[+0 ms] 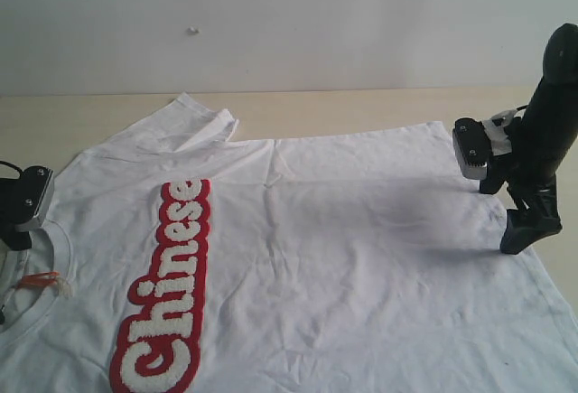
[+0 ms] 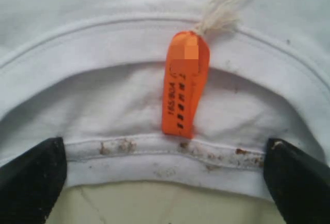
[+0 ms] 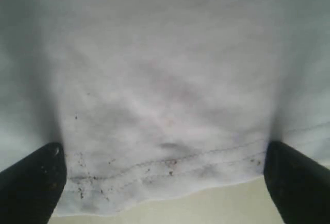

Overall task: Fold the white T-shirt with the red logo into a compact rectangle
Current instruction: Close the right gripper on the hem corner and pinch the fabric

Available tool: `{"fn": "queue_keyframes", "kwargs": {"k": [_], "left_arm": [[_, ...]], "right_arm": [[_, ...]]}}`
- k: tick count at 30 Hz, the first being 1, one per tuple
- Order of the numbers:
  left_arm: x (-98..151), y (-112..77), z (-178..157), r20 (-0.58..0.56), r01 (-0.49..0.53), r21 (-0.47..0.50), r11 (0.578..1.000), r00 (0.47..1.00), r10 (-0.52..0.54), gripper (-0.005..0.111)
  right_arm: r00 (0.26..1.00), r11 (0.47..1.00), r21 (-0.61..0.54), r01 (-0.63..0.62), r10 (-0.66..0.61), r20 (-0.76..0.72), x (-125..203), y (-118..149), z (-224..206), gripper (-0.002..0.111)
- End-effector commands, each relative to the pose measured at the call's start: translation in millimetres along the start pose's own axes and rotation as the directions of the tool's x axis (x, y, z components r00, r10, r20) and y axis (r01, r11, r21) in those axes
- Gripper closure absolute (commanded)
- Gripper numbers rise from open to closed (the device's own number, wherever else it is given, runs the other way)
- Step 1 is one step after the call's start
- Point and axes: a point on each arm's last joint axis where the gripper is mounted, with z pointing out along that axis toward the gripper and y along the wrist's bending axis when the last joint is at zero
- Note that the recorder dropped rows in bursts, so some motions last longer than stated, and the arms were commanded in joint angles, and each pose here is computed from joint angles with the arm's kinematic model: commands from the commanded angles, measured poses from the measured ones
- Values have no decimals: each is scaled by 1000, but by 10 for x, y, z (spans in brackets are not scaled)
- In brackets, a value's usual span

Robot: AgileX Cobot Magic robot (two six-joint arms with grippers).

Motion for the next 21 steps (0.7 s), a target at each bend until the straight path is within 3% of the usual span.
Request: {"fn": "queue_keyframes", "kwargs": {"k": [1,16,18,21], "left_arm": [[16,29,5,-10,-7,-45,999,1000,6,2],[16,22,5,-9,0,-37,999,1000,-1,2],[16,22,5,-9,0,-37,999,1000,-1,2],[16,29,5,-9,-5,-45,999,1000,4,2]], "right_arm": [[1000,1000,-24,-7,7,-1,19,5,41,3],[1000,1000,-13,0,0,-18,35,-6,41,4],[999,1000,-12,1,-1,-35,50,-6,41,8],[998,1000,-11,12,-13,-54,68,-8,40,24]]}}
